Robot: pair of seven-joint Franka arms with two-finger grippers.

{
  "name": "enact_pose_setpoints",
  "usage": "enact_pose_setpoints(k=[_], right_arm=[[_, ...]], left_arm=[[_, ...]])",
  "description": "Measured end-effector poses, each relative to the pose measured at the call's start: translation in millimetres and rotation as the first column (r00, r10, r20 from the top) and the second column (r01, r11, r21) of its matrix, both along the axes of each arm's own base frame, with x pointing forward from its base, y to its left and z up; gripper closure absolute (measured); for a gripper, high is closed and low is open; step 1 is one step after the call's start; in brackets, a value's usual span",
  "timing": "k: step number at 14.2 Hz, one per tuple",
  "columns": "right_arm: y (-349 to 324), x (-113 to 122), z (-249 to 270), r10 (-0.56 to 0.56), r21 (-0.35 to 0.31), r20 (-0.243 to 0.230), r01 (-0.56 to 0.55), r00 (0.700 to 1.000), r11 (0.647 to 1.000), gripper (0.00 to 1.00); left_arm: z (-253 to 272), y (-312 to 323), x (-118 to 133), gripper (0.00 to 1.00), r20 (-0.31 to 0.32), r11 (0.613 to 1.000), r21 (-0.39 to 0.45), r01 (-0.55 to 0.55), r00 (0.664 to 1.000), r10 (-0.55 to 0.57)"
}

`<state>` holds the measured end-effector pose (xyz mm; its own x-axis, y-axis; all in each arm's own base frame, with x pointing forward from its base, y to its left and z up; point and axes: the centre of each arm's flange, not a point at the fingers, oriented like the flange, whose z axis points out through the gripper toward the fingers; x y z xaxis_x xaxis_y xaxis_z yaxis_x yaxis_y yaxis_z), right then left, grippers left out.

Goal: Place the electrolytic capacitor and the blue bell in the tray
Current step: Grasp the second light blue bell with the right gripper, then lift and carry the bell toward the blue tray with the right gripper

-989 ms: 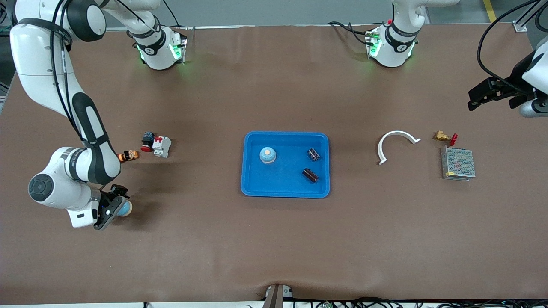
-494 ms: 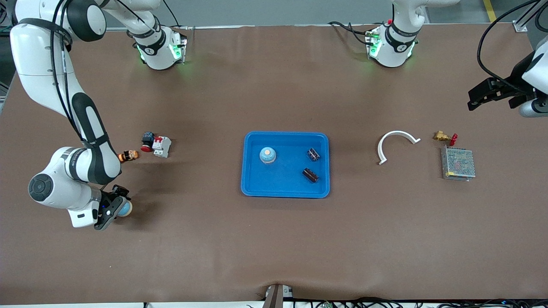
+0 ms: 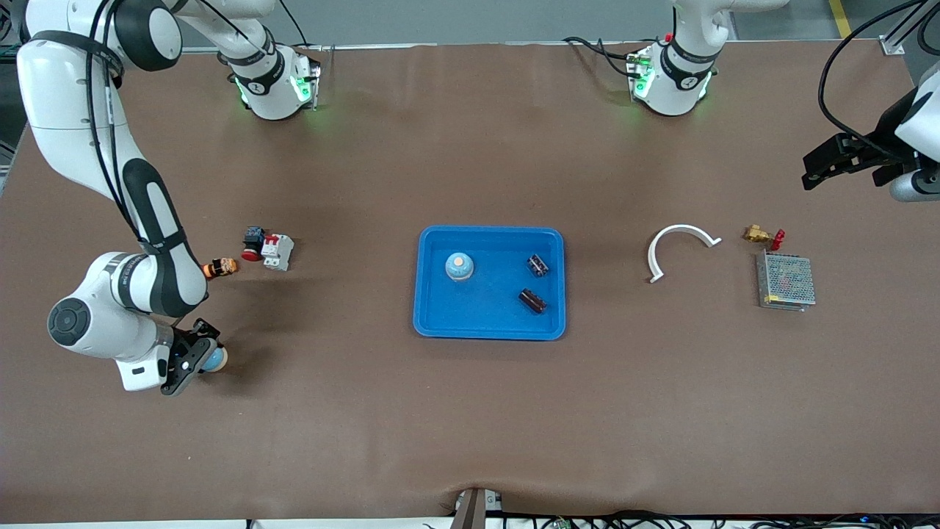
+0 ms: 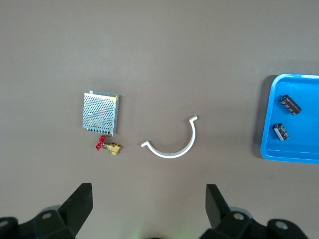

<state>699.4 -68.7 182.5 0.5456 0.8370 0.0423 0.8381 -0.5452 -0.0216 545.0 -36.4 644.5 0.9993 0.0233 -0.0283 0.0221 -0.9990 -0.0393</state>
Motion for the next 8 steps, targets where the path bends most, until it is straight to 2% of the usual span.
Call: enact_pose_setpoints(k=[5,8], right_arm=[[12,7,9,-0.039,0.008,0.009,0.039,0.999,0.999,0.35],[26,18,28,-0.080,0.016,-0.005,0.080,0.997,0.997,0.35]], left_arm=[[0,0,0,0.00,0.000,1.000,0.000,0.000,1.000,0.000],[0,0,0,0.00,-0.001,1.000,0.000,0.000,1.000,0.000]])
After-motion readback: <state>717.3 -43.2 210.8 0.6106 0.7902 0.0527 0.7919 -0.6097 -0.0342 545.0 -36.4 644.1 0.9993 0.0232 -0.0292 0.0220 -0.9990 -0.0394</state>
